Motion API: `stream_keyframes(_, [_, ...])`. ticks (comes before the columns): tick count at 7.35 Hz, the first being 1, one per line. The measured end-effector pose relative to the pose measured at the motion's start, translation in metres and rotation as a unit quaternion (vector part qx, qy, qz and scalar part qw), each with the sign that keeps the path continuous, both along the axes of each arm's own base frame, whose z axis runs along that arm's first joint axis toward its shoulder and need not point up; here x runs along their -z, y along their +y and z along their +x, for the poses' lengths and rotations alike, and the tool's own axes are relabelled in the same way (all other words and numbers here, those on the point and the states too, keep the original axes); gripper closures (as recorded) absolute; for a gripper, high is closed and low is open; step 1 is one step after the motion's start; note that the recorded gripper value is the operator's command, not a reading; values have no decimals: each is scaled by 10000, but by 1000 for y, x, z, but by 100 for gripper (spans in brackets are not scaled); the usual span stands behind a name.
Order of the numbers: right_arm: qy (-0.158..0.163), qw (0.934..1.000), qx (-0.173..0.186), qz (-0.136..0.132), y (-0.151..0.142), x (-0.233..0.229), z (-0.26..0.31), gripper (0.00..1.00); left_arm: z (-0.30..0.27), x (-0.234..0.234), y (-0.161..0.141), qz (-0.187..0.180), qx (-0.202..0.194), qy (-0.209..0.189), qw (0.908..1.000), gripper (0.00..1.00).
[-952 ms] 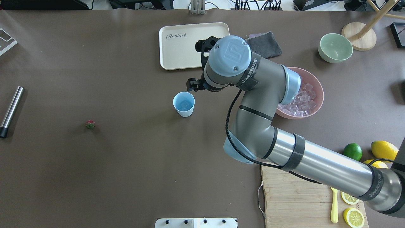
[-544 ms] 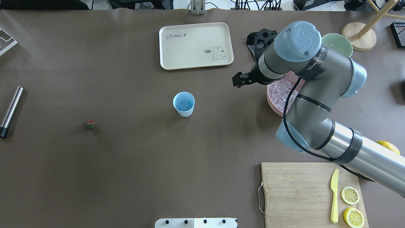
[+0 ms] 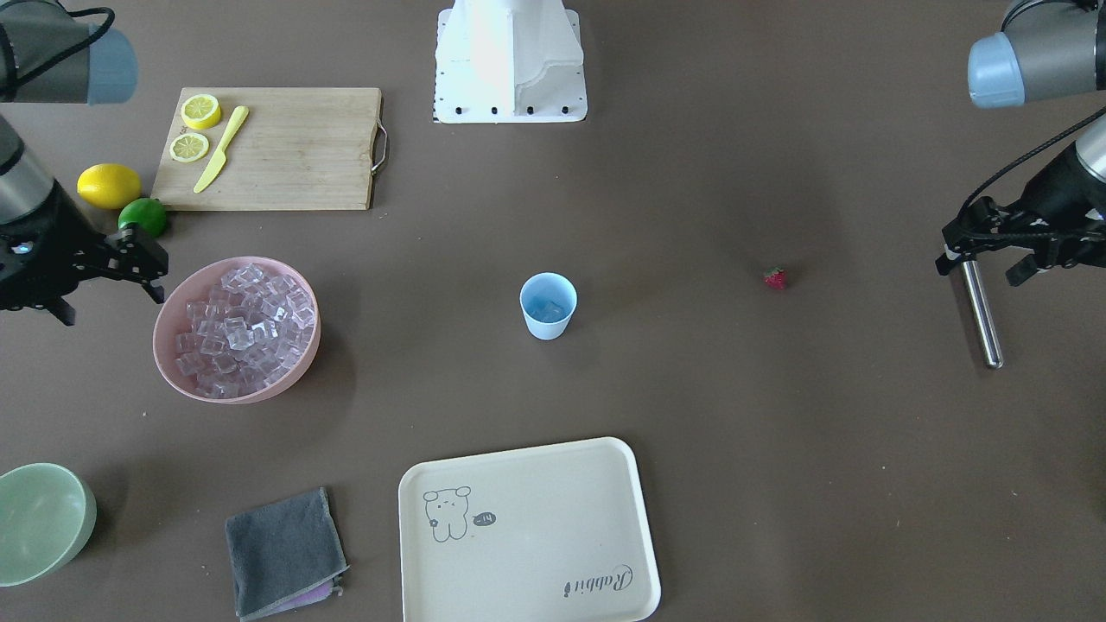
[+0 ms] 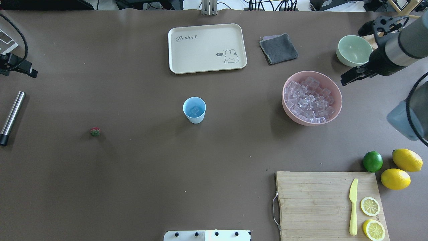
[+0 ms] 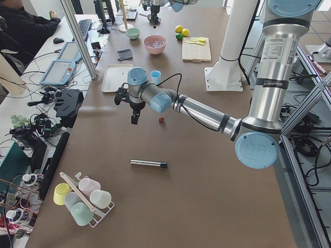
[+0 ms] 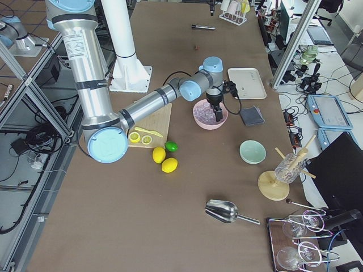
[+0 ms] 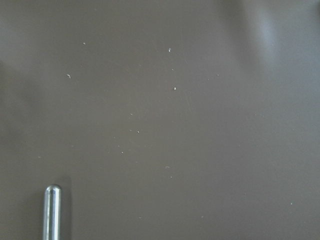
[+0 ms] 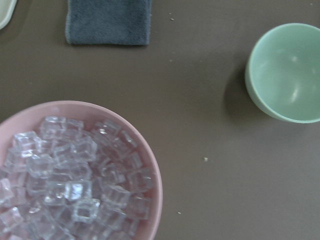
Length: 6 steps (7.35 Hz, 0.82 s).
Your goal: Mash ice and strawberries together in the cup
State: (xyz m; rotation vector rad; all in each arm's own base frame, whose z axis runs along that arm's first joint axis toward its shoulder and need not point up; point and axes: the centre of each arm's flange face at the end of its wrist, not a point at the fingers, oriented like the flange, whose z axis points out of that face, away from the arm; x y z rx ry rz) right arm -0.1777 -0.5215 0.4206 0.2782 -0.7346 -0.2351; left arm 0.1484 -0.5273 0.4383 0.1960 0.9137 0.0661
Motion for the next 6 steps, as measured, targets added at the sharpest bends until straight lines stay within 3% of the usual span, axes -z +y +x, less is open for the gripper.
stream_keyframes(3, [152,9995,264,114,16,-104,154,1,43,1,14,-87,-226,14,9997,3])
stream_keyframes(6, [282,9987,408,120,31,-208,261,1,64,0,18,-129,-359,-10,9993,3])
